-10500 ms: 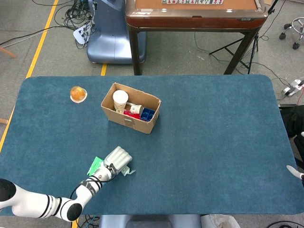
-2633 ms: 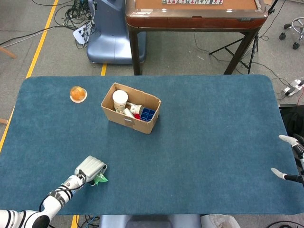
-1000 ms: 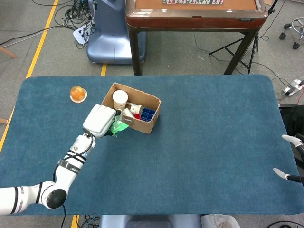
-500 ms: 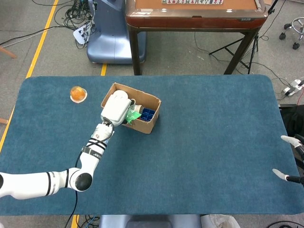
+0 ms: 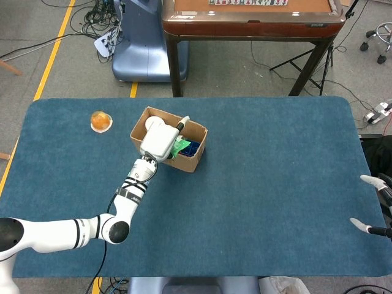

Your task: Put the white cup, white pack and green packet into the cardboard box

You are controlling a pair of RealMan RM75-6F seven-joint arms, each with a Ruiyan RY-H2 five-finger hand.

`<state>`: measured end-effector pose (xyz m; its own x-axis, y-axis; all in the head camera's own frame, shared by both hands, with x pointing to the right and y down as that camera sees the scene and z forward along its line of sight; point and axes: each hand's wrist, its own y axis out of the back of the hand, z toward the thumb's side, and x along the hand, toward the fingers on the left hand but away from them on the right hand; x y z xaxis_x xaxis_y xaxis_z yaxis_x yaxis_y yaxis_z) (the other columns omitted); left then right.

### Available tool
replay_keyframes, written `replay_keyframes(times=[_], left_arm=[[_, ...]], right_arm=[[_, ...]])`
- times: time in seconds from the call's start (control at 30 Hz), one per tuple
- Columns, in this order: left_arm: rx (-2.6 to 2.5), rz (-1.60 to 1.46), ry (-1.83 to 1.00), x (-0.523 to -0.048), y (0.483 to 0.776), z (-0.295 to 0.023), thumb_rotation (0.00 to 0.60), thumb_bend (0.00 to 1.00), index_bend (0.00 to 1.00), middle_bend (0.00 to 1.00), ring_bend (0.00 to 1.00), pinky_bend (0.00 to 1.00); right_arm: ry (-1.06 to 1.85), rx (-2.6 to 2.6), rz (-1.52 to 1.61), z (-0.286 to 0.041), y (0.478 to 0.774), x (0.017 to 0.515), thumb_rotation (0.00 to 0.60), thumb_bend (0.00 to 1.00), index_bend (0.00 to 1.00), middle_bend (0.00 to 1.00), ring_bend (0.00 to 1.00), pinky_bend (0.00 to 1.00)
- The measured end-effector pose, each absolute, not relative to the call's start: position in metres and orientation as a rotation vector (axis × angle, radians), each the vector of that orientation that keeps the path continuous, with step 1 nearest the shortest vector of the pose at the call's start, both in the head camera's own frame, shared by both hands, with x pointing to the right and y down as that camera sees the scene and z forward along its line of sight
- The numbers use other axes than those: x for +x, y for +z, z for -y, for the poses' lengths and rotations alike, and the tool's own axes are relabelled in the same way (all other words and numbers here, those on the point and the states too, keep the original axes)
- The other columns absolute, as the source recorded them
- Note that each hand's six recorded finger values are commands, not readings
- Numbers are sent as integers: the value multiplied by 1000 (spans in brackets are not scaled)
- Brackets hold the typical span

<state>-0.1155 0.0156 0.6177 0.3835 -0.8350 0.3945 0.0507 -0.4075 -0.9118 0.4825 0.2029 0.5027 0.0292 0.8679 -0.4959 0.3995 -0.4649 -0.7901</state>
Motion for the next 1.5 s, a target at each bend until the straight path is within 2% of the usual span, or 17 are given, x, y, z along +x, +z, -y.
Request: replay_keyframes(times=[0.13, 0.37, 0.67, 0.83, 0.93, 1.1, 1.23, 1.33, 1.5], left_arm=[[-1675, -703, -1177, -117, 614, -15, 600, 232, 23, 867, 671, 833], [-1648, -715, -1185, -118, 611, -13, 600, 155, 5, 855, 654, 832], [-1613, -724, -1163, -117, 611, -14, 600, 150, 21, 617, 486, 783], [-1599, -735, -1151, -118, 611, -15, 600, 150, 38, 435, 382, 756], [-1593, -738, -1150, -120, 612, -15, 600, 150, 38, 377, 342, 728], [-1585, -746, -1159, -129, 609, -18, 600, 150, 49, 357, 327, 717], [-1602, -744, -1148, -138, 602, -26, 600, 150, 150, 357, 330, 717], [-1609, -733, -1115, -146, 594, -38, 600, 150, 192, 357, 333, 717], [-1622, -704, -1049, -165, 577, -68, 600, 150, 201, 357, 335, 717]], right_arm=[[1426, -1877, 1279, -204, 502, 481, 600, 85, 186, 195, 37, 173], [1428, -1879, 1277, -204, 503, 481, 600, 85, 186, 195, 38, 173], [1426, -1881, 1277, -203, 503, 480, 600, 85, 185, 195, 38, 173], [1426, -1880, 1275, -204, 503, 480, 600, 85, 186, 195, 37, 173], [1424, -1880, 1276, -204, 503, 480, 600, 85, 185, 195, 37, 173], [1426, -1883, 1272, -204, 503, 479, 600, 85, 186, 195, 37, 172], [1426, -1885, 1263, -204, 504, 478, 600, 85, 186, 195, 37, 173], [1431, -1884, 1253, -205, 505, 477, 600, 85, 185, 195, 38, 173], [1444, -1874, 1241, -205, 508, 475, 600, 85, 186, 195, 37, 173]])
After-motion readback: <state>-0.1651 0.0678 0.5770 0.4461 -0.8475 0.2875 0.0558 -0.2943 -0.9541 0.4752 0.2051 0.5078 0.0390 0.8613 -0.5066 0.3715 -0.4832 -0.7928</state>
